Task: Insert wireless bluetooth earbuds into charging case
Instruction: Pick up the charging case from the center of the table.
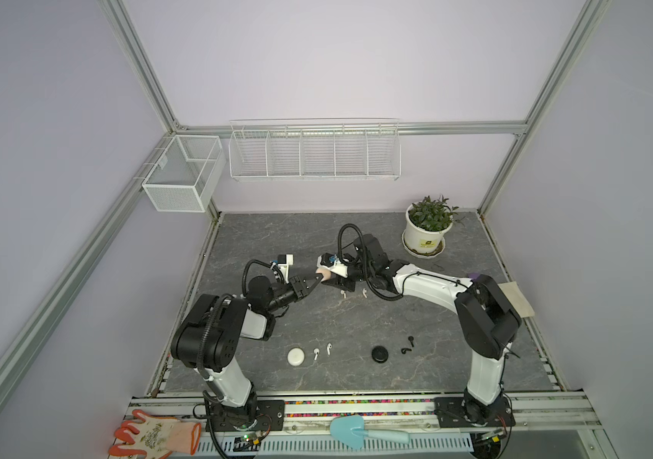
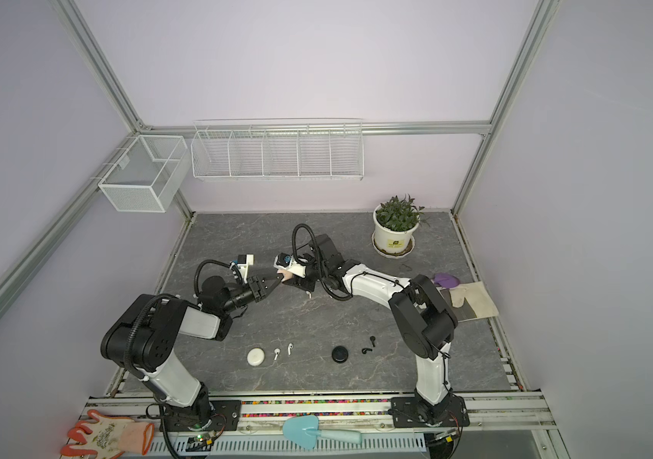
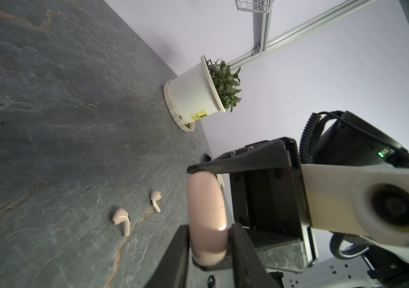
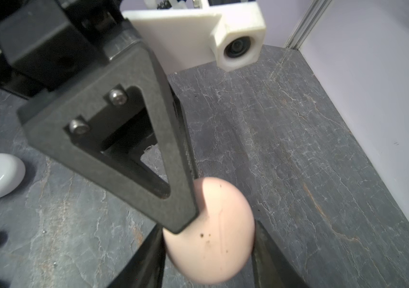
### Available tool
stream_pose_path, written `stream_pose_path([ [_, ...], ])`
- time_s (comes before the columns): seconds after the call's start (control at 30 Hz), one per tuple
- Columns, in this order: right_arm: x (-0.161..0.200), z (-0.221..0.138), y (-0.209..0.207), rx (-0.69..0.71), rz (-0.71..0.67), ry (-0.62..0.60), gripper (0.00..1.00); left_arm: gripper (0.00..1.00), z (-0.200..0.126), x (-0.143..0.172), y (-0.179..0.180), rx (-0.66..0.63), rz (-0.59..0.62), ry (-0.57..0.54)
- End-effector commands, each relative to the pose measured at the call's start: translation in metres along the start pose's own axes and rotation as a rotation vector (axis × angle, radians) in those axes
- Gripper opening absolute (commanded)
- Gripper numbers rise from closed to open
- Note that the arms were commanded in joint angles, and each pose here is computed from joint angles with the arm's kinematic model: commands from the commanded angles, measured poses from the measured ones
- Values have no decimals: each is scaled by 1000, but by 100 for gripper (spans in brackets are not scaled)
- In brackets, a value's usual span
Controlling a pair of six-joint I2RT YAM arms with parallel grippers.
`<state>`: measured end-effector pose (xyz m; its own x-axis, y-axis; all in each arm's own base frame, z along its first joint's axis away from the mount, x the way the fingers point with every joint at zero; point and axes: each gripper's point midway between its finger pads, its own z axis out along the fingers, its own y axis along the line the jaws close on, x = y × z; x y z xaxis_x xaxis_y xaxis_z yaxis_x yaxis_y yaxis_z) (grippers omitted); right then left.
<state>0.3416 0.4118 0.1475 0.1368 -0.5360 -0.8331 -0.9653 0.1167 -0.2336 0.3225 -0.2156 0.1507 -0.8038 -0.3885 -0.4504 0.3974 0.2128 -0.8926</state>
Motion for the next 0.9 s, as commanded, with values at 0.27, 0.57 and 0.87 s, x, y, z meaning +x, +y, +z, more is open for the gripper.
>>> stream_pose_path([
  [0.27,-13,-3,-1,1,-29,-14,37,20,5,4,-25,95,69,36],
  [0.57,-25,-27,2,14,-68,9,76,13,3,0,-35,117,107,11],
  [0.87,-14,-103,52,-33,8,108,82,0,5,5,-51,120,241,-40],
])
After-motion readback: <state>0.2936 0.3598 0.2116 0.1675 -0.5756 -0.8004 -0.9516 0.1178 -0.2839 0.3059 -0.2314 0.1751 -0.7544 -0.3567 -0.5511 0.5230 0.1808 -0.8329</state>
